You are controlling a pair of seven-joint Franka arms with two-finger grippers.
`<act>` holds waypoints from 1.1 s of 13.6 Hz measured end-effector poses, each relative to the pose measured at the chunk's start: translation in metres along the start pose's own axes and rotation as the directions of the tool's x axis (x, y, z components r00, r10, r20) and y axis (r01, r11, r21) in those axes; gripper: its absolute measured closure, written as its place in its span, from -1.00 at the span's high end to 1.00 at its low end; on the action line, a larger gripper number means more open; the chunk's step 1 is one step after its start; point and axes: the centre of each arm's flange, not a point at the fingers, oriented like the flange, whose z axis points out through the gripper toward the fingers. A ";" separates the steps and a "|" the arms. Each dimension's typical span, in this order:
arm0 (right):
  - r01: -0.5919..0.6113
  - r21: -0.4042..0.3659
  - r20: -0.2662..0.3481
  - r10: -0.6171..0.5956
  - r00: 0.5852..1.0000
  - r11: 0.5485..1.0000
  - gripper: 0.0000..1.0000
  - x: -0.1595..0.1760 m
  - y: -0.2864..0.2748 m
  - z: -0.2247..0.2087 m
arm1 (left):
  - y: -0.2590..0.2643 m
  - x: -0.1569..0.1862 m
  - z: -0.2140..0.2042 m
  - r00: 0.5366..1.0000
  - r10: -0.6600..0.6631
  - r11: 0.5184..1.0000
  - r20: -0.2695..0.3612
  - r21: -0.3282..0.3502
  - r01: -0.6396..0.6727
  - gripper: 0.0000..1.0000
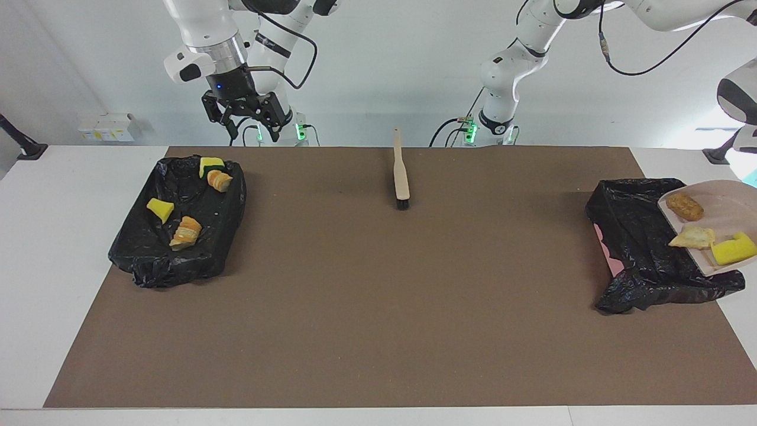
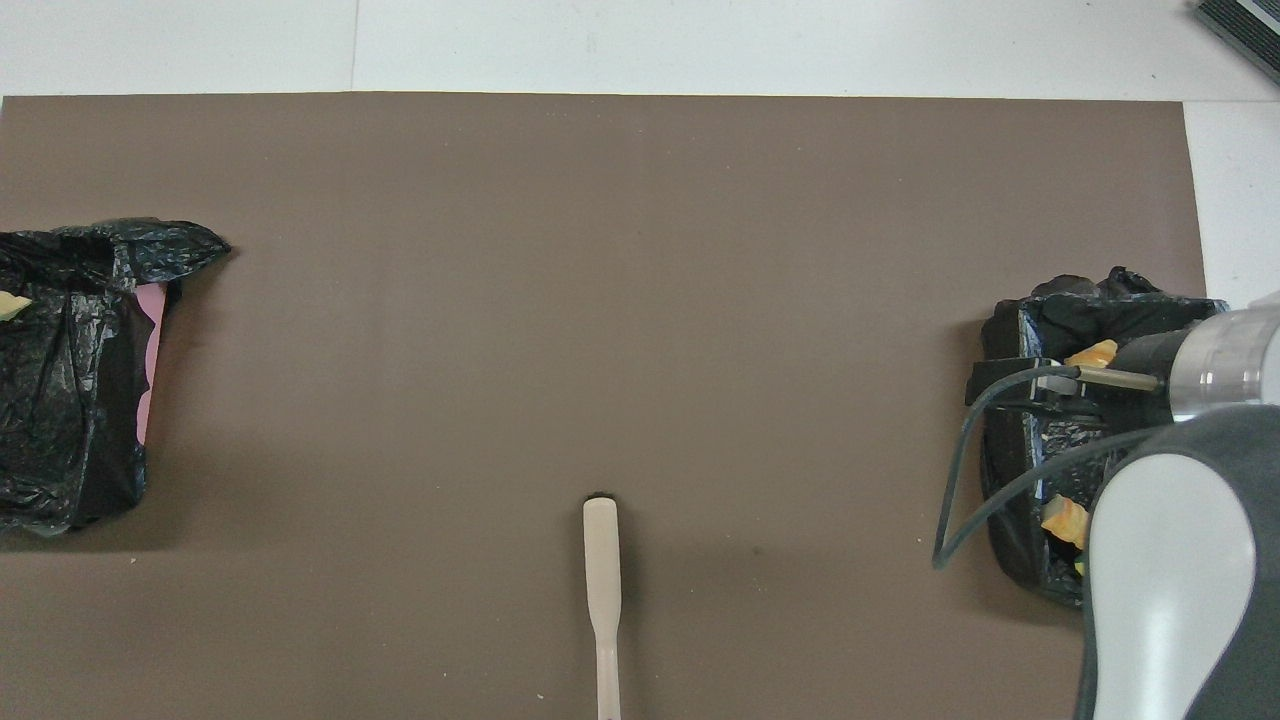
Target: Sweep and dump trash in bin
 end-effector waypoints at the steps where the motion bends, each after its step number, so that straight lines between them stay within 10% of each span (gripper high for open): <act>1: 0.004 -0.006 -0.002 -0.004 1.000 1.000 1.00 0.000 0.000 -0.001 | 0.004 0.003 -0.002 1.000 -0.002 1.000 0.029 -0.001 0.002 -0.38; 9: 0.064 -0.035 0.011 -0.064 0.998 0.997 1.00 0.022 0.000 0.008 | -0.005 0.023 -0.072 0.965 0.044 0.996 0.259 0.058 -0.061 -0.38; 15: 0.079 -0.040 -0.004 -0.079 0.997 0.996 1.00 0.023 -0.006 0.001 | 0.006 0.022 -0.134 0.914 0.054 0.998 0.401 -0.036 -0.043 -0.38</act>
